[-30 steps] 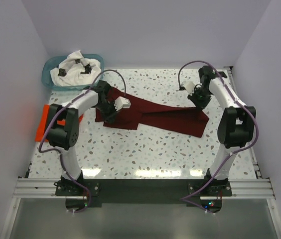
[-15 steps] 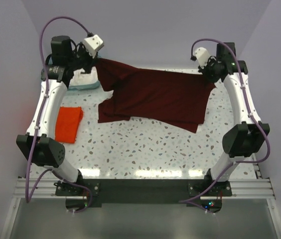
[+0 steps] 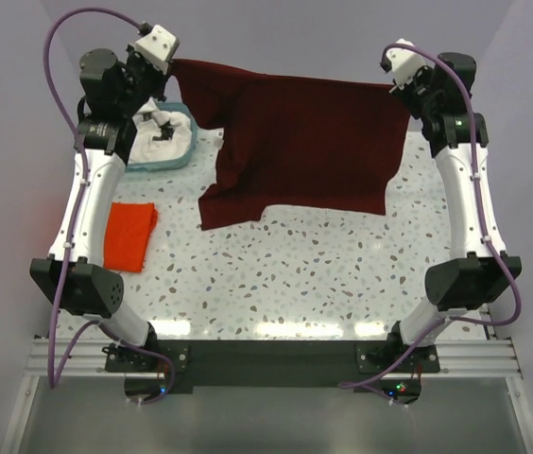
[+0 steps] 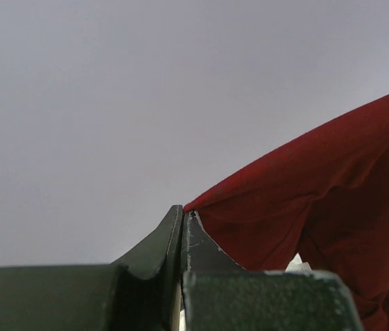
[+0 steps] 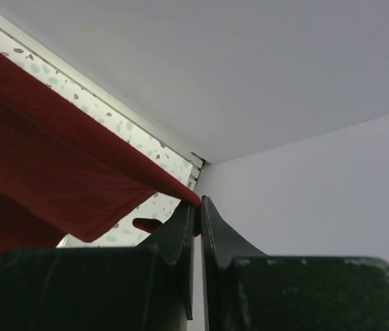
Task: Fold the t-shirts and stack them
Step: Flatten the tshirt out
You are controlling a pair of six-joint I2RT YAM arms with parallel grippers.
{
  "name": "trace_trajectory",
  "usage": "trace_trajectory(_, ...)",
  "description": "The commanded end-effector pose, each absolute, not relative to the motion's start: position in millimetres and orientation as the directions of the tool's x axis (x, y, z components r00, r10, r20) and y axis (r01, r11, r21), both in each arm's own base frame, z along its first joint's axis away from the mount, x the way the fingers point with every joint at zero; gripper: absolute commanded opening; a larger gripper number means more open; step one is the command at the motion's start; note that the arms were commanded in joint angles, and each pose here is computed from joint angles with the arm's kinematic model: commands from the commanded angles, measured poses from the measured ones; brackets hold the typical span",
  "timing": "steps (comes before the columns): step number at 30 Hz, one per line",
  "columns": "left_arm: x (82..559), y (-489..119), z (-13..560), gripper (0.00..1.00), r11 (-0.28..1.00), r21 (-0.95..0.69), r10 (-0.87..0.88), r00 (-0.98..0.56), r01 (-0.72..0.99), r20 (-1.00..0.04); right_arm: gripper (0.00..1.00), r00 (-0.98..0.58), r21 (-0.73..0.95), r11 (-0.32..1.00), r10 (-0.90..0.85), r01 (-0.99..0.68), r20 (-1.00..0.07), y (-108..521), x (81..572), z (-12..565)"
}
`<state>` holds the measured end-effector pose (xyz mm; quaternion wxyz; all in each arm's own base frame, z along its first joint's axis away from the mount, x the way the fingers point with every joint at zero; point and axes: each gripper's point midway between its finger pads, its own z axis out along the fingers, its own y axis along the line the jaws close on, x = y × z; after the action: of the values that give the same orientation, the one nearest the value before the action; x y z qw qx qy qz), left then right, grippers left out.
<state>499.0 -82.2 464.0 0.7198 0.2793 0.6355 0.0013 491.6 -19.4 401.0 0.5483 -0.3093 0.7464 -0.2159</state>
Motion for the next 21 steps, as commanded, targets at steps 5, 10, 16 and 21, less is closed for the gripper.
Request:
trace_trajectory(5, 457, -57, 534, 0.0, 0.877, 0.442, 0.365, 0.334, 0.189, -0.869, 0.0, -0.169, -0.707, 0.702, -0.709, -0.082, -0.685, -40, 458, 452)
trace_trajectory(10, 429, -44, 550, 0.0, 0.878, 0.469, 0.405, 0.367, 0.1, -0.837, 0.0, -0.163, -0.707, 0.707, -0.697, 0.01, -0.699, -50, 444, 472)
trace_trajectory(16, 425, -12, 541, 0.0, 0.929, 0.371, 0.358, 0.298, -0.012, -0.885, 0.0, 0.022, -0.61, 0.781, -0.618, 0.135, -0.786, -41, 424, 547)
trace_trajectory(21, 400, 10, 525, 0.0, 0.988, 0.149, 0.13, 0.283, 0.046, -0.95, 0.0, 0.268, -0.566, 0.808, -0.516, -0.161, -0.813, 47, 379, 572)
